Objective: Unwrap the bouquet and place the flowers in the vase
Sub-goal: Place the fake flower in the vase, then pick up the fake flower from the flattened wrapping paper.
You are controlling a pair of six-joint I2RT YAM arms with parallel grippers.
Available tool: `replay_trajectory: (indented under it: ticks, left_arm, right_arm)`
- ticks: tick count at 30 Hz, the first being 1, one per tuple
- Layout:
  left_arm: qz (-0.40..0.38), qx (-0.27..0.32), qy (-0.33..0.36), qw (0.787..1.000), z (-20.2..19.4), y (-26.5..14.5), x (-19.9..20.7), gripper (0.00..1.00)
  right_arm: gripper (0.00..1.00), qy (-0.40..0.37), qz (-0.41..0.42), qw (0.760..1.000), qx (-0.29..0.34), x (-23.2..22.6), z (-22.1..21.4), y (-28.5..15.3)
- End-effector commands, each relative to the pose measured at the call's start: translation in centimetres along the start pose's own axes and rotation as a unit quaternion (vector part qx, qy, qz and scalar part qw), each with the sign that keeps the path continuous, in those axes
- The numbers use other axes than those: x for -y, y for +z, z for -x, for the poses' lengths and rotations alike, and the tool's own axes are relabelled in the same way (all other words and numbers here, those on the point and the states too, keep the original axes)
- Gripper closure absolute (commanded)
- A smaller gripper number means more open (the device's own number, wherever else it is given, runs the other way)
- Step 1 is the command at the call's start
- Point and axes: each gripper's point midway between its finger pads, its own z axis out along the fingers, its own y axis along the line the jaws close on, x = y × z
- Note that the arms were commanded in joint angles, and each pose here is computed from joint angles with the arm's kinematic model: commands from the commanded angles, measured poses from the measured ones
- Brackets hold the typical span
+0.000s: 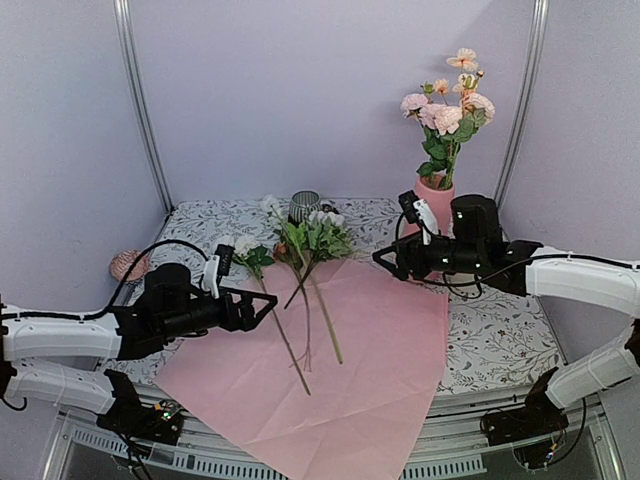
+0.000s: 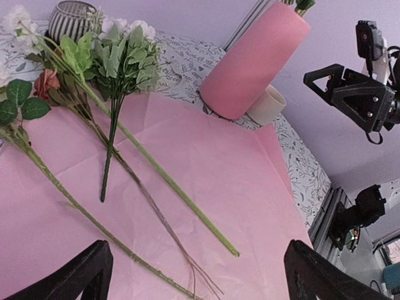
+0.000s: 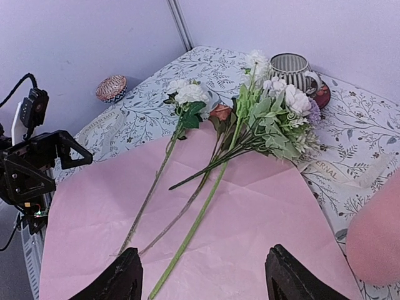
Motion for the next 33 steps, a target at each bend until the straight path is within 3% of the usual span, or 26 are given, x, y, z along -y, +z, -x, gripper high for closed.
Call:
replay_trajectory:
  ticks: [1,13,17,24,33]
  left_arm:
    - [0.034,-0.021,-0.014,0.999,-0.6,0.3,-1.4,0.02]
    - [0.078,-0.040,-0.076,0.993,-1.7,0.7,-3.1,0.02]
    - [0.053,-0.044,-0.065,0.995,-1.6,0.9,-2.5,0.02]
    - [0.101,-0.026,-0.081,0.991,-2.1,0.8,-4.7,0.02]
    - [0.068,-0.081,-0.093,0.990,-4.8,2.9,-4.1,0.11]
  right_arm:
    - [0.30,-0.024,0.023,0.999,0.030,-0.6,1.6,1.8]
    - [0.26,0.008,0.025,0.996,0.088,0.8,0.9,5.4]
    - [0.25,0.019,0.010,0.997,0.081,1.9,-1.7,6.4]
    - [0.24,0.021,0.008,0.997,0.075,2.1,-3.5,6.5]
    - [0.24,0.011,0.016,0.997,0.068,1.6,-4.1,7.0]
